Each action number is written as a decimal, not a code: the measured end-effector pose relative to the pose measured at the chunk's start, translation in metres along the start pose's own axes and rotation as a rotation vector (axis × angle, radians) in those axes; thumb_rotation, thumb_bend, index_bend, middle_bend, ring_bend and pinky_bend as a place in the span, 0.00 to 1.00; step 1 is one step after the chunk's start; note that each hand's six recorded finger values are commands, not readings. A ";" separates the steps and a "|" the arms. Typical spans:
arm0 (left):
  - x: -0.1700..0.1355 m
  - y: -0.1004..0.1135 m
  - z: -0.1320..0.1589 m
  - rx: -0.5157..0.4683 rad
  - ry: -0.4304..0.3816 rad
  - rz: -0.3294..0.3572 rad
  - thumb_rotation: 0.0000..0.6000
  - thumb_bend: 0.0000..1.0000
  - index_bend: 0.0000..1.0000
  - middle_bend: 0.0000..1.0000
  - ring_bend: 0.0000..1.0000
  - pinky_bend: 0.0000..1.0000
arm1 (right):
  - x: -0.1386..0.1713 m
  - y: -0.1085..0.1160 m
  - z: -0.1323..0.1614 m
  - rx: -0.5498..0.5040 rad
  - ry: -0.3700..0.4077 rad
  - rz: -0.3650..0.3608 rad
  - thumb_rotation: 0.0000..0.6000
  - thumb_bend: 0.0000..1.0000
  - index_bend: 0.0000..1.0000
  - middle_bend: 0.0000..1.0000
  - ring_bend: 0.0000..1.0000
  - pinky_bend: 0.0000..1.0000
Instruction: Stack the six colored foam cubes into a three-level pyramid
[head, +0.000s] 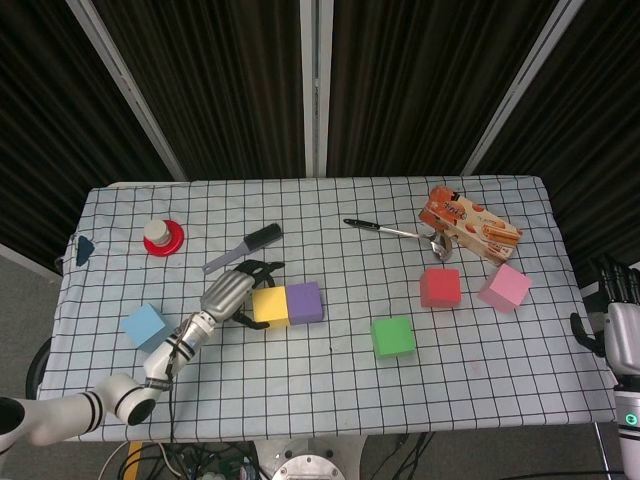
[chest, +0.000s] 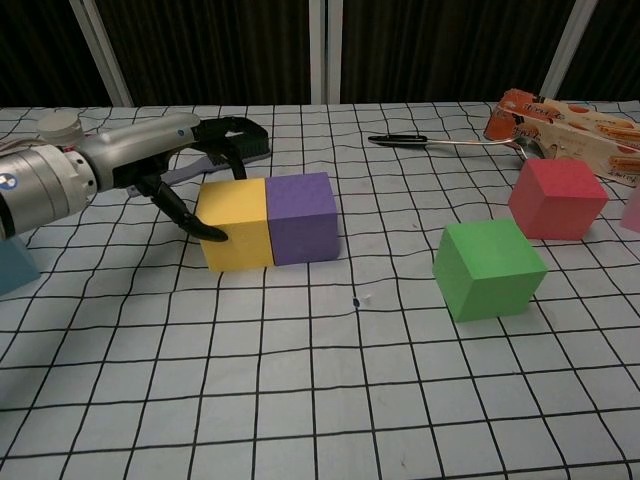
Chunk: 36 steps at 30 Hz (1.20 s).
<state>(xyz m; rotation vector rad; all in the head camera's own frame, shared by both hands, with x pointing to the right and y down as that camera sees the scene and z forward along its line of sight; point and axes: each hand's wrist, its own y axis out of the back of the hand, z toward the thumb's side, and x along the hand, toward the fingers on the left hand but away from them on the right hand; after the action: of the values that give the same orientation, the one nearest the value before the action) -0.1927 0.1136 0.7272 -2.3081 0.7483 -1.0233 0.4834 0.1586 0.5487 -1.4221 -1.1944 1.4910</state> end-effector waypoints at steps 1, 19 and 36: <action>0.000 0.000 0.000 -0.001 0.000 0.000 1.00 0.06 0.10 0.43 0.14 0.12 | 0.000 0.000 0.000 0.000 -0.001 0.000 1.00 0.33 0.00 0.00 0.00 0.00; -0.003 0.005 0.003 -0.031 -0.022 0.000 1.00 0.04 0.05 0.12 0.11 0.12 | 0.000 0.000 0.000 0.001 -0.001 -0.001 1.00 0.33 0.00 0.00 0.00 0.00; -0.063 0.037 -0.021 0.039 0.028 0.117 1.00 0.02 0.05 0.12 0.06 0.12 | -0.005 -0.011 0.023 0.065 0.107 0.088 1.00 0.21 0.00 0.00 0.00 0.00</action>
<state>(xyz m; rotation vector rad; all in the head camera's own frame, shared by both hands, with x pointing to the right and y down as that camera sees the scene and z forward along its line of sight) -0.2548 0.1233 0.6850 -2.1936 0.8568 -1.0108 0.4604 0.1537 0.5596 -1.5071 -1.0210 1.4798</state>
